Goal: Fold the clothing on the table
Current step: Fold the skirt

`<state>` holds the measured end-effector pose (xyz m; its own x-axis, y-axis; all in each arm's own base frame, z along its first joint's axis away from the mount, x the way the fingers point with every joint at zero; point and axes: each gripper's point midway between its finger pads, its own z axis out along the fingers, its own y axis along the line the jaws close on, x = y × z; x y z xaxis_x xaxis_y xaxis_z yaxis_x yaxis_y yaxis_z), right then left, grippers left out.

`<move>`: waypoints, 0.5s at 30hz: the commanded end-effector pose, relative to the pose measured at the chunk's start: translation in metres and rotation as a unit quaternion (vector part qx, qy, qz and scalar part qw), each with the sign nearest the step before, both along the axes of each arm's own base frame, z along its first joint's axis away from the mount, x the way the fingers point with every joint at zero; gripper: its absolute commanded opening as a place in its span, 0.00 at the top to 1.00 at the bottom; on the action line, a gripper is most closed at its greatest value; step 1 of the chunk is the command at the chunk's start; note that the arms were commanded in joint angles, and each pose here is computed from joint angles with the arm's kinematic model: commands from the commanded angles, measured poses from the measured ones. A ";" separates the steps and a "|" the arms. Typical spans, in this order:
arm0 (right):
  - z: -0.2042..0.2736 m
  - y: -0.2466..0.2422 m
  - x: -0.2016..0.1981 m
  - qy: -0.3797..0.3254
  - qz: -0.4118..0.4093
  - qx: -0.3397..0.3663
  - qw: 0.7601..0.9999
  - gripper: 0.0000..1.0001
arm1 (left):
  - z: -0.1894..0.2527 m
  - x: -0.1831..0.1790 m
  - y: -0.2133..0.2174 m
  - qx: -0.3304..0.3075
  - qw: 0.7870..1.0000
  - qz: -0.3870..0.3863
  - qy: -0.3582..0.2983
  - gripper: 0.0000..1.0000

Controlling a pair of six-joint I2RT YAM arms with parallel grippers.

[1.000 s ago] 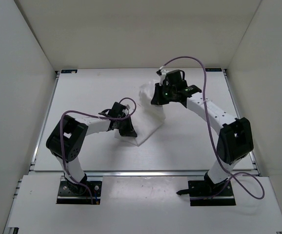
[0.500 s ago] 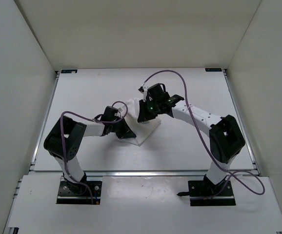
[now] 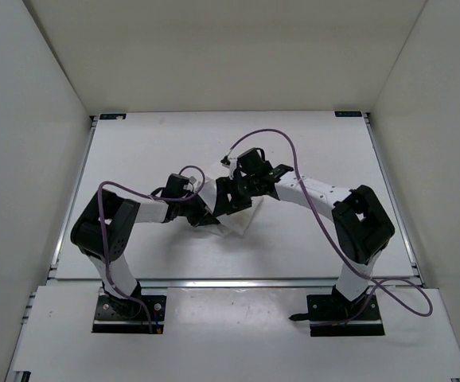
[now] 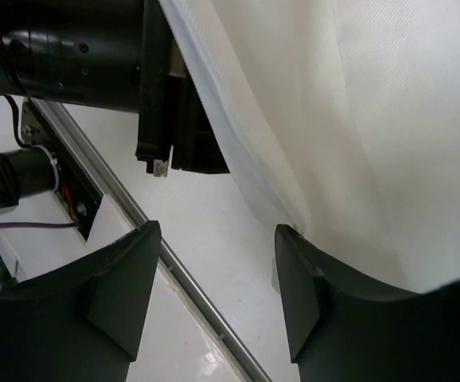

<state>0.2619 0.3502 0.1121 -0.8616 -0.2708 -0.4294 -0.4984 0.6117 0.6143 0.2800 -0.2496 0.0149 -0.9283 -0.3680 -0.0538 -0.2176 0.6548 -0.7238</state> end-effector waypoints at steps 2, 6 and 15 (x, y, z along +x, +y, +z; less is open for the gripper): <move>0.028 0.004 0.017 -0.021 -0.004 0.043 0.999 0.42 | -0.002 0.000 0.017 0.014 1.000 0.021 -0.001 1.00; 0.083 -0.013 0.047 -0.077 -0.057 0.092 0.991 0.45 | 0.015 0.004 0.027 0.006 0.999 0.024 -0.024 1.00; 0.053 -0.061 0.084 -0.092 -0.107 0.023 0.990 0.83 | 0.090 -0.005 0.074 0.009 0.995 0.025 -0.101 0.87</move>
<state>0.3465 0.2850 0.1835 -0.7969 -0.0018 -0.6041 -0.4500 0.6689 0.5917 0.2874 -0.1890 0.0857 -0.8741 -0.4404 -0.2048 -0.1446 0.6386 -0.7558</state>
